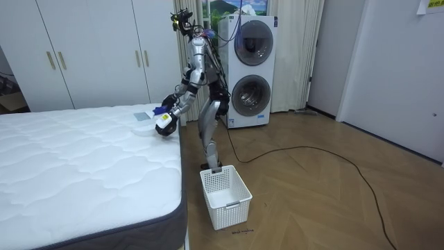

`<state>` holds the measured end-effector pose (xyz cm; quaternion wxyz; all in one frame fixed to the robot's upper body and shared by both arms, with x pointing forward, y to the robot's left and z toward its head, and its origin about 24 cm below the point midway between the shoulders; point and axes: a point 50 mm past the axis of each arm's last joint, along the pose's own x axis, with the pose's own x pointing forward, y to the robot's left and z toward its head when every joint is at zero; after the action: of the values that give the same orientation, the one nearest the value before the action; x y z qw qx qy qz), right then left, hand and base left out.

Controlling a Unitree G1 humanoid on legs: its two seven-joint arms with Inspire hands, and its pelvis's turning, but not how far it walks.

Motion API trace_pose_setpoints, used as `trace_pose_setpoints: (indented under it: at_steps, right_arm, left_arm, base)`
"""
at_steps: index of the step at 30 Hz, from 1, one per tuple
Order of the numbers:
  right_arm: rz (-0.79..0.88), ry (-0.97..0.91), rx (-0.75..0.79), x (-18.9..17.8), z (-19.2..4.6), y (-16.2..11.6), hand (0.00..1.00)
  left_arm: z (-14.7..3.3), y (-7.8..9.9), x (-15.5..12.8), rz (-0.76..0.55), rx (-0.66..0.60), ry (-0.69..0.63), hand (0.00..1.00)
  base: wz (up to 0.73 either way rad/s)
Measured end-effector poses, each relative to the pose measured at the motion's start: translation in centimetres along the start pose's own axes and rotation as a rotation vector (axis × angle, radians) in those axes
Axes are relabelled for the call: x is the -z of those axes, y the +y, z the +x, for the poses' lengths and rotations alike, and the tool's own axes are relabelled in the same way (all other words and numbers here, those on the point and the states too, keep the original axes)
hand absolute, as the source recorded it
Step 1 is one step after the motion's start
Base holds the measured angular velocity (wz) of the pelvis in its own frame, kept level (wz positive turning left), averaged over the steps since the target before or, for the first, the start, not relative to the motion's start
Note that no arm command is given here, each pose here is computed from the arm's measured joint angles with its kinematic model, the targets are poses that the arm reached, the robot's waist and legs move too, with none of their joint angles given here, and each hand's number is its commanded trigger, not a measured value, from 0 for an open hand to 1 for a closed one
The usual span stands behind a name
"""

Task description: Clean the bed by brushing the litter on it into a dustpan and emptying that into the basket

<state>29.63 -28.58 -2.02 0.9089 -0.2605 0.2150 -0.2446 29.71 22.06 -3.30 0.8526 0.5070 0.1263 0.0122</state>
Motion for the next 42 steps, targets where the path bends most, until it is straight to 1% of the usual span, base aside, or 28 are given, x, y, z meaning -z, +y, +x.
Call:
trace_pose_setpoints:
  at_steps: [13,20,23,27,32,35,39,42]
  right_arm:
    - [-0.012,0.007,0.034,0.2,0.2,-0.7,1.0]
    - [-0.096,0.008,0.068,0.4,0.5,-1.8,1.0]
    - [-0.177,0.0,0.076,0.5,0.7,-2.6,1.0]
    - [-0.253,-0.027,0.087,0.2,1.0,-3.2,1.0]
    - [-0.443,-0.088,0.163,-1.0,1.8,-5.5,1.0]
    - [-0.518,-0.112,0.181,-1.4,2.1,-6.5,1.0]
    - [-0.609,-0.149,0.186,-1.7,2.3,-7.1,1.0]
    - [-0.671,-0.18,0.188,-2.7,2.5,-7.2,1.0]
  left_arm:
    - [0.1,0.1,-0.3,0.02,-0.01,-0.017,1.0]
    - [0.1,0.4,0.1,0.08,-0.001,-0.017,1.0]
    - [0.1,1.4,0.8,0.157,-0.009,-0.039,1.0]
    - [0.0,1.9,1.4,0.203,-0.015,-0.048,1.0]
    - [-0.1,2.5,1.6,0.246,-0.016,-0.071,1.0]
    - [-0.2,2.8,1.9,0.269,-0.015,-0.071,1.0]
    - [-0.4,2.9,2.5,0.28,-0.011,-0.058,1.0]
    - [-0.4,3.4,3.0,0.294,-0.015,-0.05,1.0]
  base:
    - [0.02]
    - [-0.03]
    - [-0.03]
    - [0.0]
    - [-0.01]
    - [0.0]
    - [-0.05]
    - [-0.1]
